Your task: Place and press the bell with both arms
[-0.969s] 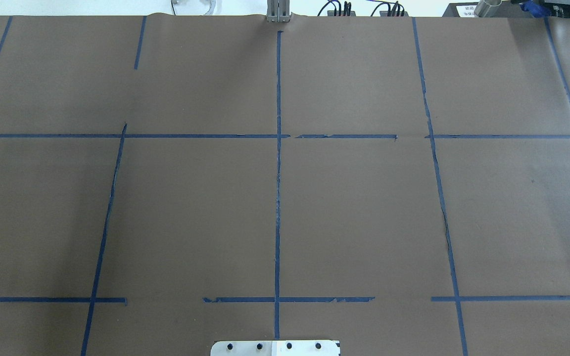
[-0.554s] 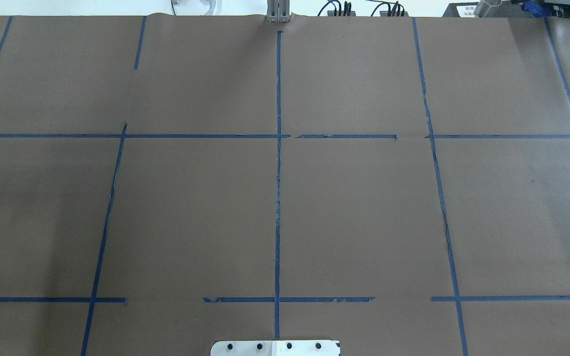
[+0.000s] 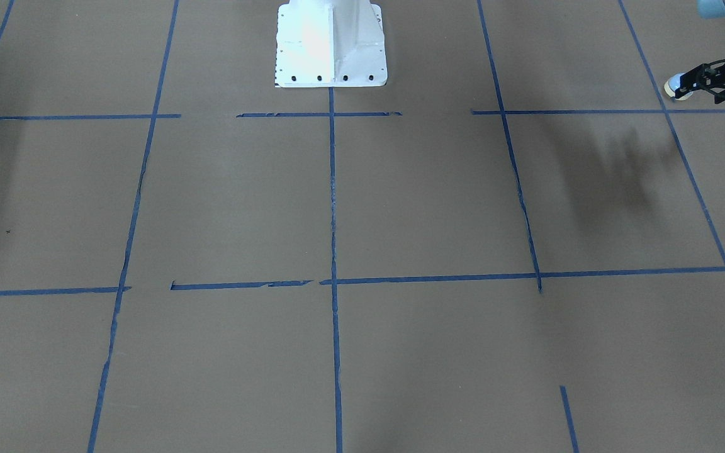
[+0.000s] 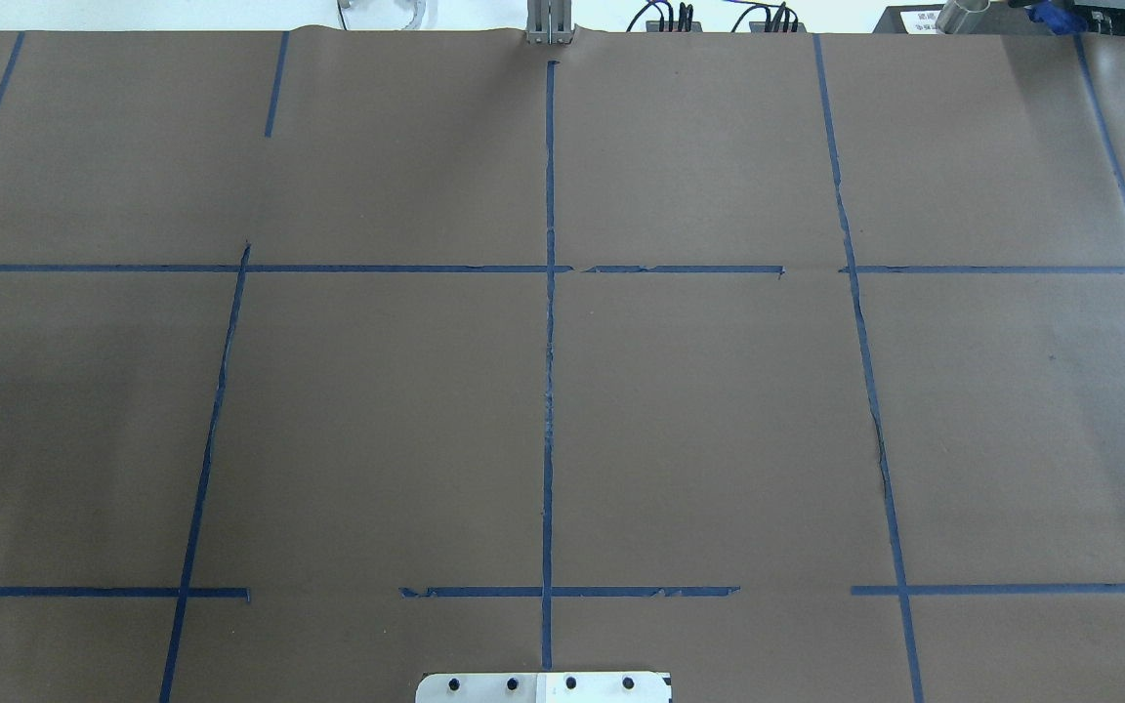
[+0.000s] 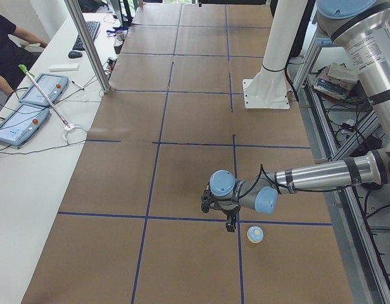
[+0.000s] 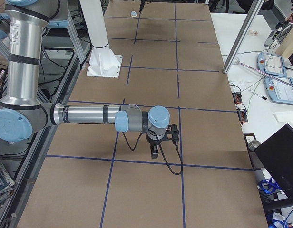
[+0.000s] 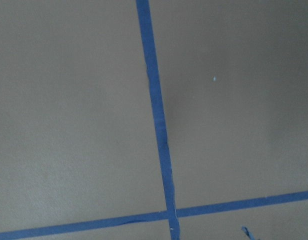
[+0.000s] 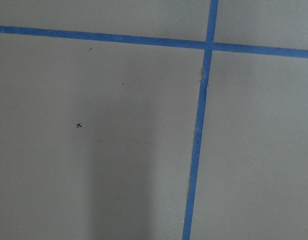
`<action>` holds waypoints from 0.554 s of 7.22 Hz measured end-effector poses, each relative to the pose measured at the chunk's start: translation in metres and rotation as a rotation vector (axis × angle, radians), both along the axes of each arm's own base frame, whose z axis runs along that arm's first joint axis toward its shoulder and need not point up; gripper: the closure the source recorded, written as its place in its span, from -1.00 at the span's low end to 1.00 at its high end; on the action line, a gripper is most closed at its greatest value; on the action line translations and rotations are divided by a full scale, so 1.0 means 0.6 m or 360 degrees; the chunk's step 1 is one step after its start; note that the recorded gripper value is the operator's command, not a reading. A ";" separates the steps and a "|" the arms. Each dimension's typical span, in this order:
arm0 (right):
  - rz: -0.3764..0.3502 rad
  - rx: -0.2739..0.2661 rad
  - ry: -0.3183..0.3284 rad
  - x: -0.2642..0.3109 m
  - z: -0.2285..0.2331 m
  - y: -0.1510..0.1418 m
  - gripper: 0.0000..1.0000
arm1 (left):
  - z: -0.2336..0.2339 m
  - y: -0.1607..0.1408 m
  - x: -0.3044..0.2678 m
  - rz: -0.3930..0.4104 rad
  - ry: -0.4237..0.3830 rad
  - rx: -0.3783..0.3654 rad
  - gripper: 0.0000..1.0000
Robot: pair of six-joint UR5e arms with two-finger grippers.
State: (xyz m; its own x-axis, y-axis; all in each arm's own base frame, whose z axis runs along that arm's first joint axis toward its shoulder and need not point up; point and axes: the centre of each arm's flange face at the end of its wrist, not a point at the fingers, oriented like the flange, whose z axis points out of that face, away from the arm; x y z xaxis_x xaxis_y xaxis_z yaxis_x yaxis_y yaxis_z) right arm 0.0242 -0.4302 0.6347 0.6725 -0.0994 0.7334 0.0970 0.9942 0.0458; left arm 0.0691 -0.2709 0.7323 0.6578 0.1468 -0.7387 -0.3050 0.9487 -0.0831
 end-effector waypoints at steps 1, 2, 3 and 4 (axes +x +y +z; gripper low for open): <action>-0.0001 0.0000 0.0000 0.000 0.000 0.000 -1.00 | 0.017 0.014 0.015 0.0069 -0.0010 -0.0036 -1.00; -0.0002 0.0001 0.0000 -0.001 0.000 0.000 -1.00 | 0.033 0.026 0.023 0.0118 -0.0025 -0.0065 -1.00; -0.0002 0.0004 0.0001 -0.001 -0.001 0.000 -1.00 | 0.045 0.036 0.024 0.0140 -0.0041 -0.0089 -1.00; -0.0002 0.0005 0.0001 -0.001 -0.002 0.001 -1.00 | 0.057 0.044 0.023 0.0151 -0.0055 -0.0103 -1.00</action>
State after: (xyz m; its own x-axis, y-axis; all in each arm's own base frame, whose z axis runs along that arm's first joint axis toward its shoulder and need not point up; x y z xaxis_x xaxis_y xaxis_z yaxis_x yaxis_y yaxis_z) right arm 0.0238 -0.4299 0.6338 0.6729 -0.1028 0.7325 0.0985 0.9939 0.0491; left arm 0.0828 -0.2447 0.7664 0.6683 0.1624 -0.7259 -0.3890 0.9081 -0.1550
